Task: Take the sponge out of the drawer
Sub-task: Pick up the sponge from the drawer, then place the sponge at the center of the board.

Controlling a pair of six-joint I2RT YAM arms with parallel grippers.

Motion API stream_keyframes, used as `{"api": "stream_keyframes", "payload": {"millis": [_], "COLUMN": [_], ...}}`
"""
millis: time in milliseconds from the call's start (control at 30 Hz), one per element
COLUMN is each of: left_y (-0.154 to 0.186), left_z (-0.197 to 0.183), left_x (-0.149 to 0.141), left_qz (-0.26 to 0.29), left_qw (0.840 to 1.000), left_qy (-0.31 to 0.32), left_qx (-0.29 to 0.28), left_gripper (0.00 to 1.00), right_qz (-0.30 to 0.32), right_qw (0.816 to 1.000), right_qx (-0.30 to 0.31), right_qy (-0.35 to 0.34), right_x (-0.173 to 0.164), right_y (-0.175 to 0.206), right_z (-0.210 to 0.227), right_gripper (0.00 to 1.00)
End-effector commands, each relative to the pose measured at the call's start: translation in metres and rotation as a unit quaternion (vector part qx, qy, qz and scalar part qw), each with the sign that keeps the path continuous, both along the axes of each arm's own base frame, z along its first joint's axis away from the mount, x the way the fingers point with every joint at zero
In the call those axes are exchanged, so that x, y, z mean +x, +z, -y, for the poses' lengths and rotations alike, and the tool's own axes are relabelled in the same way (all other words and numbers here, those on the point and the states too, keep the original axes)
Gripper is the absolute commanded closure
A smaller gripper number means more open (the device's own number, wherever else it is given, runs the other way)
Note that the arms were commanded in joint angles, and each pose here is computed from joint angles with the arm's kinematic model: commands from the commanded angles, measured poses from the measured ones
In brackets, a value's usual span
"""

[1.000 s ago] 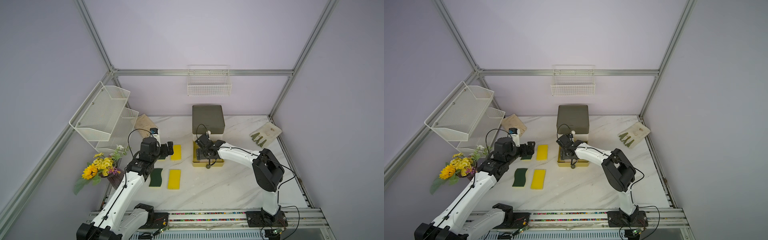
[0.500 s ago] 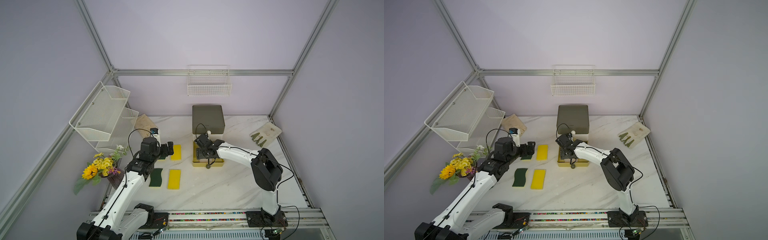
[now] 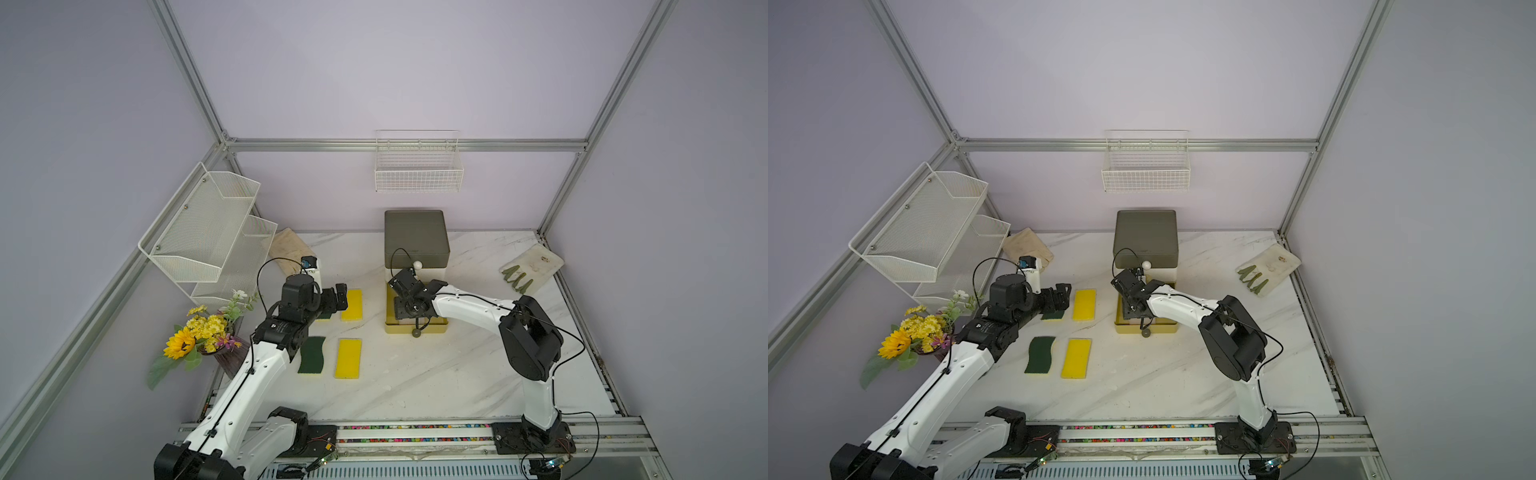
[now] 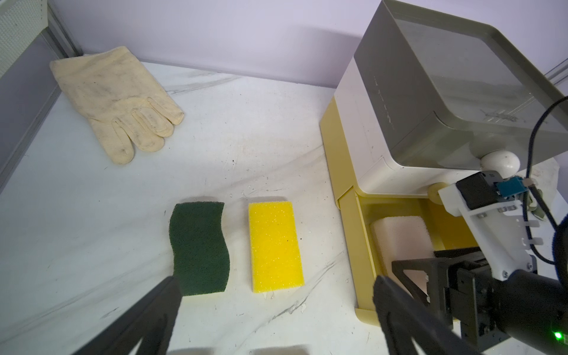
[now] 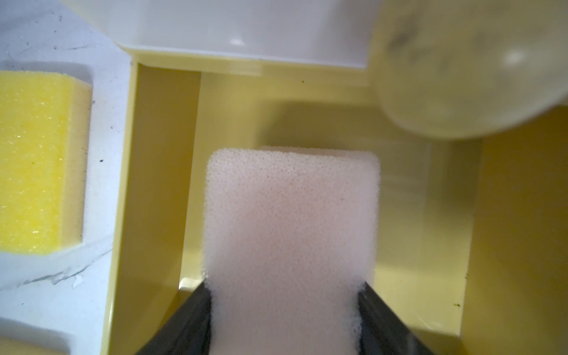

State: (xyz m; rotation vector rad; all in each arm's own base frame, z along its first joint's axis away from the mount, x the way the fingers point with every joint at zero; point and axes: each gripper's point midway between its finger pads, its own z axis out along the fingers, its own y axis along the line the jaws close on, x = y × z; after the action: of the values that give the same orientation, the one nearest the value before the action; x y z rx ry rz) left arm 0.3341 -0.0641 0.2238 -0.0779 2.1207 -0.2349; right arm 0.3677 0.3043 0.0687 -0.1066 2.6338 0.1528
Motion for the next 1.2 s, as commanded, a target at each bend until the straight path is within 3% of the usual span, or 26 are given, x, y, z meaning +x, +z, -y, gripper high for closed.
{"api": "stream_keyframes", "payload": {"millis": [0, 367, 633, 933, 1167], "left_y": [0.004, 0.003, 0.002, 0.001, 0.001], "left_z": [0.001, 0.0, 0.0, -0.001, 0.0], "left_x": [0.003, 0.003, 0.004, 0.004, 0.004], "left_qz": [0.008, 0.006, 0.005, 0.003, 0.002], "left_qw": [1.0, 1.0, 1.0, 1.0, 1.0], "left_qy": [-0.006, -0.004, -0.004, -0.003, -0.004], "left_qx": [0.001, 0.003, 0.004, 0.006, 0.005], "left_gripper": [0.0, 0.0, 0.0, 0.0, 0.0], "right_qz": [0.02, 0.043, 0.028, 0.0, 0.018], "right_qw": [1.0, 0.998, 0.997, 0.998, 0.998], "right_qx": [0.012, 0.034, 0.062, 0.062, 0.058], "right_qy": [-0.003, 0.023, 0.046, 0.011, -0.035], "right_x": [0.006, -0.001, -0.029, -0.055, -0.044], "right_y": [0.014, 0.059, 0.073, 0.055, 0.062], "right_z": [0.003, 0.006, 0.016, 0.077, 0.128], "right_gripper": [0.34, 0.37, 0.38, 0.38, 0.38]}}
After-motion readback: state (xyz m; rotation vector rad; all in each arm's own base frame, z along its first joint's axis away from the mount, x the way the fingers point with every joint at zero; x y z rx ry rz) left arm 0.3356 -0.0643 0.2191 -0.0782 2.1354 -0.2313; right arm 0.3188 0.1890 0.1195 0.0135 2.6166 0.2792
